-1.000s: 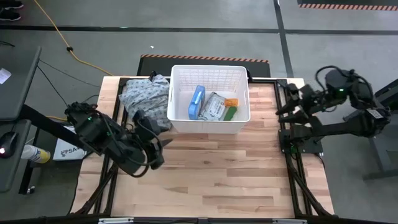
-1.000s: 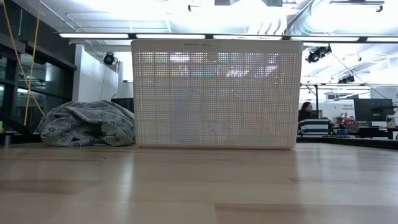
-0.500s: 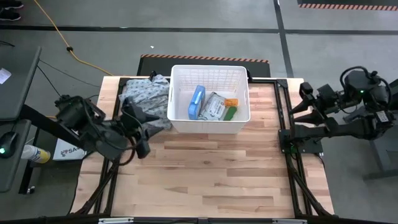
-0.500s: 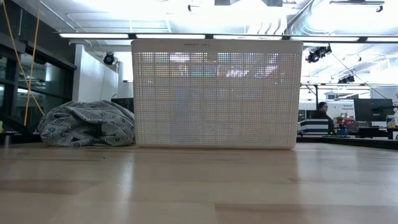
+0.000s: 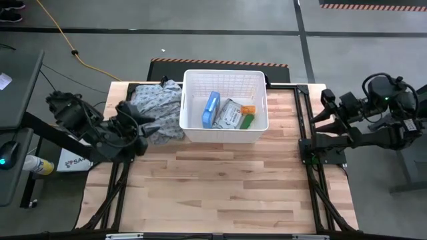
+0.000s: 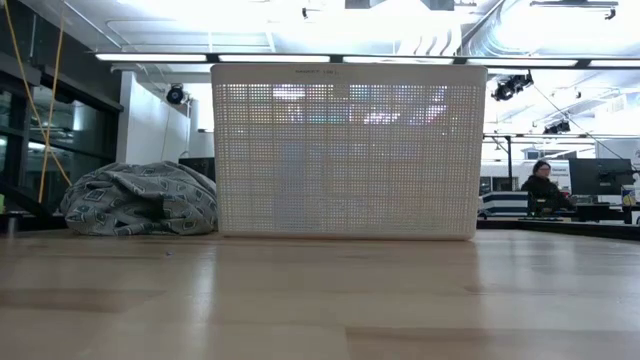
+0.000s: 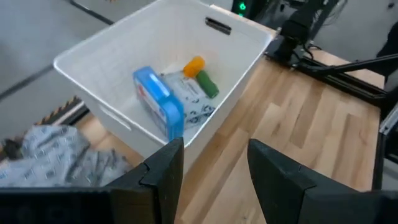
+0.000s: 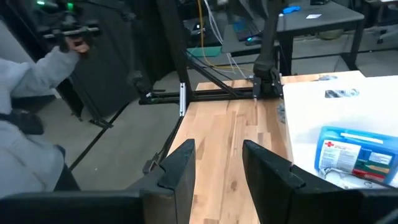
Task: Pick & place medical supplies in basket/bin
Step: Return to Home Position
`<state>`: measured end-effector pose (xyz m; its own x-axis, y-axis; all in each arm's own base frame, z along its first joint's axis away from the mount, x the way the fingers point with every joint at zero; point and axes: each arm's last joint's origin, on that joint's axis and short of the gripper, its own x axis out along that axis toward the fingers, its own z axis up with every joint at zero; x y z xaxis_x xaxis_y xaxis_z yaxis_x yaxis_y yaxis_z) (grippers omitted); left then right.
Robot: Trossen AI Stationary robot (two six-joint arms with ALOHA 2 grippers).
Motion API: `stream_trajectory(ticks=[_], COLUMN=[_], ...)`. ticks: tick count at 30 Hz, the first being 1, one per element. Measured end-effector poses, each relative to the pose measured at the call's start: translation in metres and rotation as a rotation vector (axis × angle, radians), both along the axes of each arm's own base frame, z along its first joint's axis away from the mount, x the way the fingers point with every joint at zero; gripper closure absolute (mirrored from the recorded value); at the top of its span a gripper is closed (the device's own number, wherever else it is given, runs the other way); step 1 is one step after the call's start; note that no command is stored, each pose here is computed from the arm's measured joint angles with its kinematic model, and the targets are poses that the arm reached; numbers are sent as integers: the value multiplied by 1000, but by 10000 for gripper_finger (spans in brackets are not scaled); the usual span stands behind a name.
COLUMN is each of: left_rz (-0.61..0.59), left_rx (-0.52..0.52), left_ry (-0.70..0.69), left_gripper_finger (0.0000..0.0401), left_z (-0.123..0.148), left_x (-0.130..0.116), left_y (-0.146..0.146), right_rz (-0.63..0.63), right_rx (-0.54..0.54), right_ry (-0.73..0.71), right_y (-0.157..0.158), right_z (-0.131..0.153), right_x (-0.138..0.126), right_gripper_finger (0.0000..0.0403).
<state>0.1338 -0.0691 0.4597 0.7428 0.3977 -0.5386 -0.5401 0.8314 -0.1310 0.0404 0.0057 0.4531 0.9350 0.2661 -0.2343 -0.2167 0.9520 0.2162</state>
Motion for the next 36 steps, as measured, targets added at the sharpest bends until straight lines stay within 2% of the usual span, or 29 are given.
stream_trajectory(ticks=[10,14,20,26,33,36], left_rz=[-102,-129,-147,-165,-184,-195], left_rx=[-86,-121,-159,-160,-145,-126], left_ry=[-181,-243,-296,-344,-382,-398], left_gripper_finger=[190,190,190,190,190,190], left_z=[-66,-90,-119,-131,-135,-138], left_x=[-22,-31,-37,-40,-42,-40], left_y=[15,21,25,27,28,27], right_rz=[93,123,175,168,178,231], right_rx=[-46,-57,-54,19,8,18], right_ry=[-23,-26,-149,-237,-306,-294], right_y=[2,3,5,7,8,8], right_z=[-3,-20,-54,-81,-96,-104], right_x=[0,2,-4,-14,-19,-14], right_gripper_finger=[279,279,279,279,279,279])
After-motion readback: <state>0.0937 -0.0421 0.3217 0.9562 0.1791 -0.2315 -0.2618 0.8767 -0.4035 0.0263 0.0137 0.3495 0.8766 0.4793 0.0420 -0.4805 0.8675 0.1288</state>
